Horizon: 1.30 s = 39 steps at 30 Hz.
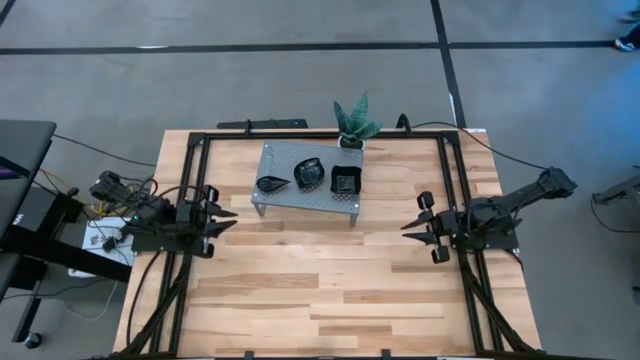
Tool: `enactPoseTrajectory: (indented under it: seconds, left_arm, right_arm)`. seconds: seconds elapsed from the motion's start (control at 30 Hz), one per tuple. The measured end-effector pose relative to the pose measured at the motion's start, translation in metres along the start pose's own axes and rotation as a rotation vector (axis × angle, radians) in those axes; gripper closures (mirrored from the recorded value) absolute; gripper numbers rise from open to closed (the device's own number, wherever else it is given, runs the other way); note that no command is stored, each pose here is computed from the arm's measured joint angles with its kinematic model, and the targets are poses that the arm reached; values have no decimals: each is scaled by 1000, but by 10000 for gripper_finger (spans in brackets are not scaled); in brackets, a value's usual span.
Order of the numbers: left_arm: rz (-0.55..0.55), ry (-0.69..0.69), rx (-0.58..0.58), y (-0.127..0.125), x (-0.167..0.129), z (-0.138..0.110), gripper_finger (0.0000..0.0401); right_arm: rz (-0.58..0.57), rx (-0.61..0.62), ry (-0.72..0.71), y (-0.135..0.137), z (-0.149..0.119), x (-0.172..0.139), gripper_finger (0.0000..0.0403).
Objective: Pick & Place Mini shaped plates
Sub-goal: Return to Home Position
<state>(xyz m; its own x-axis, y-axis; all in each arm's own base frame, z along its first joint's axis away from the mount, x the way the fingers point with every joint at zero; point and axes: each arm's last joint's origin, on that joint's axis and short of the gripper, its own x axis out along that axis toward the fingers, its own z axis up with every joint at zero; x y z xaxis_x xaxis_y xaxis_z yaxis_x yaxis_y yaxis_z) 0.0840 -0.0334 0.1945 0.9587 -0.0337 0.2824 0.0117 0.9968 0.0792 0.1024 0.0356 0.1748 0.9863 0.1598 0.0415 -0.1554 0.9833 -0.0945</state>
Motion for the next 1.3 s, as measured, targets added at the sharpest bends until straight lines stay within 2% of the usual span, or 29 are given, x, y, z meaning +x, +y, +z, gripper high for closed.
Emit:
enactPoseTrajectory:
  seconds: [0.47,0.83,0.9,0.97,1.13,1.2,1.3]
  left_arm:
    - [-6,56,19,-2,4,-6,325]
    - [-17,132,86,-6,8,-14,325]
    - [28,118,82,-5,8,-12,325]
    - [128,83,55,-1,9,-6,325]
    - [568,111,1,12,4,-1,325]
    - [619,114,-35,14,3,-1,325]
    - [587,88,-97,13,3,-1,325]
  right_arm:
    - [0,0,0,0,1,0,332]
    - [0,0,-1,0,1,0,332]
    - [0,0,-1,0,1,0,332]
    - [0,0,-1,0,1,0,332]
    - [0,0,-1,0,1,0,332]
    - [0,0,-2,0,2,0,332]
    - [0,1,-3,0,2,0,332]
